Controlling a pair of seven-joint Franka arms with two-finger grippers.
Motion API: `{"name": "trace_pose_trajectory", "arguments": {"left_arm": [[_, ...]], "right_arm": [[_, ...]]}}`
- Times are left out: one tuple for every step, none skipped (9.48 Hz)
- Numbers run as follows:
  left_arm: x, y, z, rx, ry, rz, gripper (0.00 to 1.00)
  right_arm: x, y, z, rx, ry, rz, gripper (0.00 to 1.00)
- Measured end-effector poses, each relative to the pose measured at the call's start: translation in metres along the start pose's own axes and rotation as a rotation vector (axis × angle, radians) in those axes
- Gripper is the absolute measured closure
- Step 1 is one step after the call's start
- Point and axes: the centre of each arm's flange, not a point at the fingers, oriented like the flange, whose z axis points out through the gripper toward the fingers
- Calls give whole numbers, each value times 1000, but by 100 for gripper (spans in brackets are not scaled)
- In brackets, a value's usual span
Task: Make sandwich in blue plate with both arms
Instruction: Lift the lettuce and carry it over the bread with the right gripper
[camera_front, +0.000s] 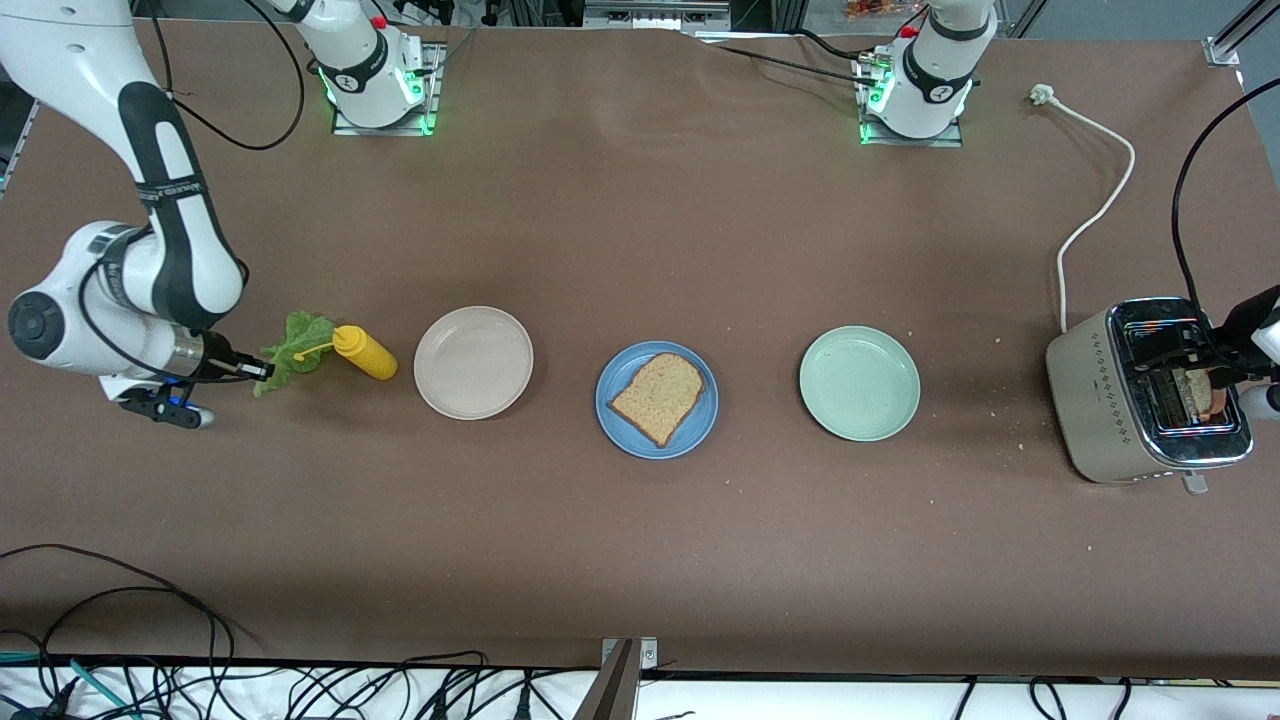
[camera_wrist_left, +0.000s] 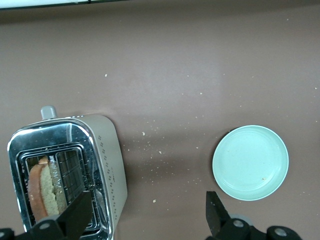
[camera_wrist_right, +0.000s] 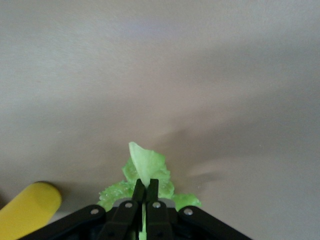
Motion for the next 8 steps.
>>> {"name": "trace_pose_trajectory", "arguments": {"left_arm": [[1,7,0,-2,1,11,0],[2,13,-1,-4,3,21,0],[2,14,-2,-4,3,23,0],[2,14,-2,-4,4,23,0],[2,14,-2,-4,4,23,0],[2,14,-2,-4,4,23,0],[2,14,-2,-4,4,23,0],[2,14,-2,-4,4,23,0]], "right_arm": [[5,-3,-23,3,-34,-6,96],[9,-5,-52,6,-72,-9,96],[10,-6,-82,7,-112,-15,96],[7,-8,-109,-2,-155,-25,96],[2,-11,-135,-5,-200,-34,96],[-4,-14,-153,-6,-232,-40,96],[-8,-18,-166,-8,-249,-36,96],[-10,-26,-172,-13,-252,1,96]]}}
